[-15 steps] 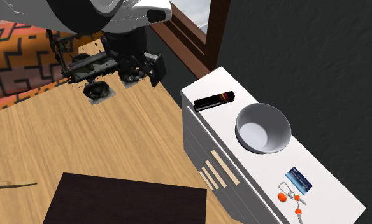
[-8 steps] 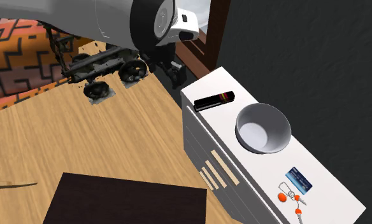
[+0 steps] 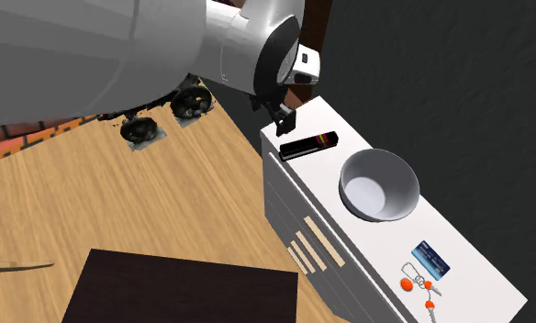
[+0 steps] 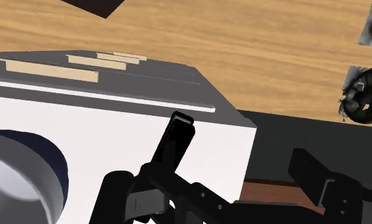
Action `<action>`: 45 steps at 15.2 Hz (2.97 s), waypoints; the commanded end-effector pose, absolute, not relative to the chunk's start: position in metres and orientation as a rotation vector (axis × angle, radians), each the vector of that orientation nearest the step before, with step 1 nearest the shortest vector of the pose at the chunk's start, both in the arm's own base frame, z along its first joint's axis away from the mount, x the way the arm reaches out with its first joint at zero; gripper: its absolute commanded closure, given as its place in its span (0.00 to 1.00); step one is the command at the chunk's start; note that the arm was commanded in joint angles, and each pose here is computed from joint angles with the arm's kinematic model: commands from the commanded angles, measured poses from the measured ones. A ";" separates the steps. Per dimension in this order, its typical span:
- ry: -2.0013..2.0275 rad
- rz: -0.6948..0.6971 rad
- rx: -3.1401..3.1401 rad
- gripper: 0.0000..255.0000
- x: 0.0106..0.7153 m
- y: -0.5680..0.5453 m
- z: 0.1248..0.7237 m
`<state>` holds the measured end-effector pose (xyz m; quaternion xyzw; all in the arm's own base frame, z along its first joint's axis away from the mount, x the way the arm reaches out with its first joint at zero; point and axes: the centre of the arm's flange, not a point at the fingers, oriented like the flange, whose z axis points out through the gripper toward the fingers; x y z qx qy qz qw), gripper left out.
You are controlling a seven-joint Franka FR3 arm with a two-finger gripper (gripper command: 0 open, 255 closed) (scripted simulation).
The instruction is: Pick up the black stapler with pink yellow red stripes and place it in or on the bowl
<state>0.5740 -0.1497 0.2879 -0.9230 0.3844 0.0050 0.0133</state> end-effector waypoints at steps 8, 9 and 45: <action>1.528 0.021 -2.719 0.00 0.605 -0.230 0.205; 1.563 0.022 -2.699 0.00 0.607 -0.239 0.195; 1.693 0.024 -2.621 1.00 0.613 -0.273 0.158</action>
